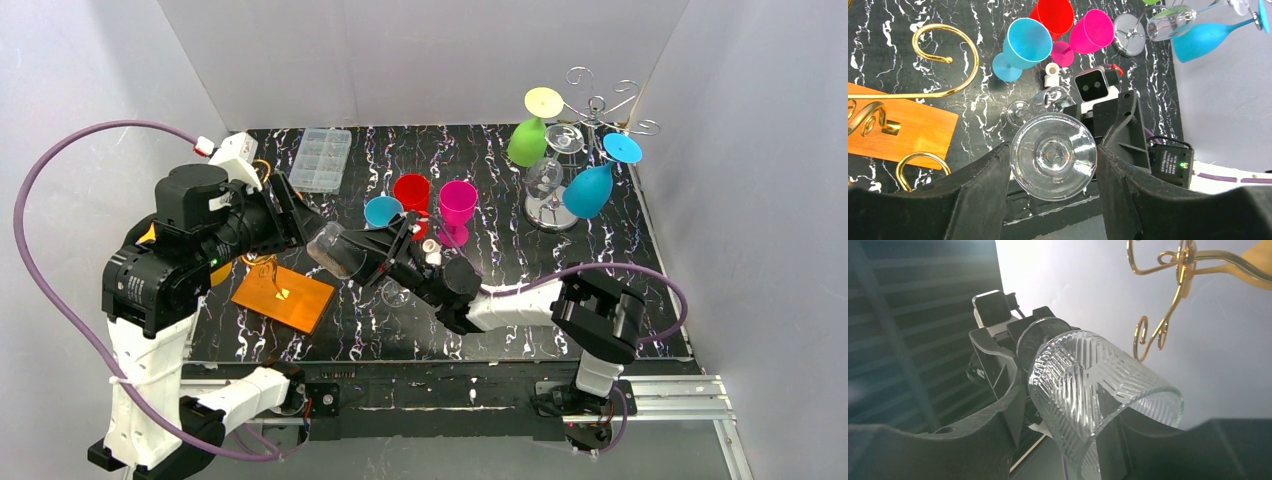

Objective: Take the wine glass off the wine glass rack
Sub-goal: Place the wine glass at the center of the board.

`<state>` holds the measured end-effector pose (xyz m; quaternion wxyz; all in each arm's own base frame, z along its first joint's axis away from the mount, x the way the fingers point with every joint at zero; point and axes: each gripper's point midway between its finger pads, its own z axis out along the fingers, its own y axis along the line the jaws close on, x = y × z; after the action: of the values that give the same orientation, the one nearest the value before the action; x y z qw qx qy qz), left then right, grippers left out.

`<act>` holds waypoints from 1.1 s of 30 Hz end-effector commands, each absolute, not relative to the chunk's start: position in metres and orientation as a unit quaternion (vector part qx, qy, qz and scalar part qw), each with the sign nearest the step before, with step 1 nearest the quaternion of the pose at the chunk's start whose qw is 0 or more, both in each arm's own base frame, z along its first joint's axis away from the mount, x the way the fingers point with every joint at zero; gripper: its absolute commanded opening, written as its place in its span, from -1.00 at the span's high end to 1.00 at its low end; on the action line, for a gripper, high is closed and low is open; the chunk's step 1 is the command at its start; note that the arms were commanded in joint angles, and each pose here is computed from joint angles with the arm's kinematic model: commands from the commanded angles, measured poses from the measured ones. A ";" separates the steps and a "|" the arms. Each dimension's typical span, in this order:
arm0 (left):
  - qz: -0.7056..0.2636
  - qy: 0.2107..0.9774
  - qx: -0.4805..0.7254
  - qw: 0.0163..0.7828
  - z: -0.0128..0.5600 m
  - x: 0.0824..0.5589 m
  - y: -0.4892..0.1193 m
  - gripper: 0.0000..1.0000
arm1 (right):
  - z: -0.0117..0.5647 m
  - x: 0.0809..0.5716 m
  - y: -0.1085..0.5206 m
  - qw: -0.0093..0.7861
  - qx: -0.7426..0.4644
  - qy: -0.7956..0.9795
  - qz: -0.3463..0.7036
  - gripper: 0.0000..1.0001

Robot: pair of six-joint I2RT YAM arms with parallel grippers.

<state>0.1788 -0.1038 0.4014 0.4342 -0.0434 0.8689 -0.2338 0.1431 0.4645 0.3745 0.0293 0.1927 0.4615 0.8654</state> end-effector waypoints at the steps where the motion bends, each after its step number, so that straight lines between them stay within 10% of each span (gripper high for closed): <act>1: -0.274 0.839 -0.061 0.467 0.427 0.176 -0.108 0.63 | 0.435 0.136 0.438 0.048 0.165 0.353 0.920 -0.06; 11: -0.299 0.826 -0.068 0.474 0.442 0.176 -0.114 0.57 | 0.458 0.132 0.431 0.063 0.143 0.315 0.936 0.60; 18: -0.313 0.818 -0.061 0.479 0.453 0.177 -0.118 -0.01 | 0.466 0.130 0.426 0.069 0.137 0.305 0.940 0.95; 27: -0.330 0.812 -0.043 0.480 0.464 0.175 -0.125 -0.92 | 0.474 0.125 0.419 0.090 0.125 0.309 0.938 0.97; 33: -0.326 0.803 -0.037 0.498 0.474 0.172 -0.120 -0.97 | 0.478 0.124 0.414 0.113 0.115 0.319 0.934 0.97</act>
<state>0.1761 -0.1171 0.4446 0.4604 -0.0590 0.8333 -0.3002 0.1418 0.4464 0.4335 0.0897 0.1536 0.3751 0.9098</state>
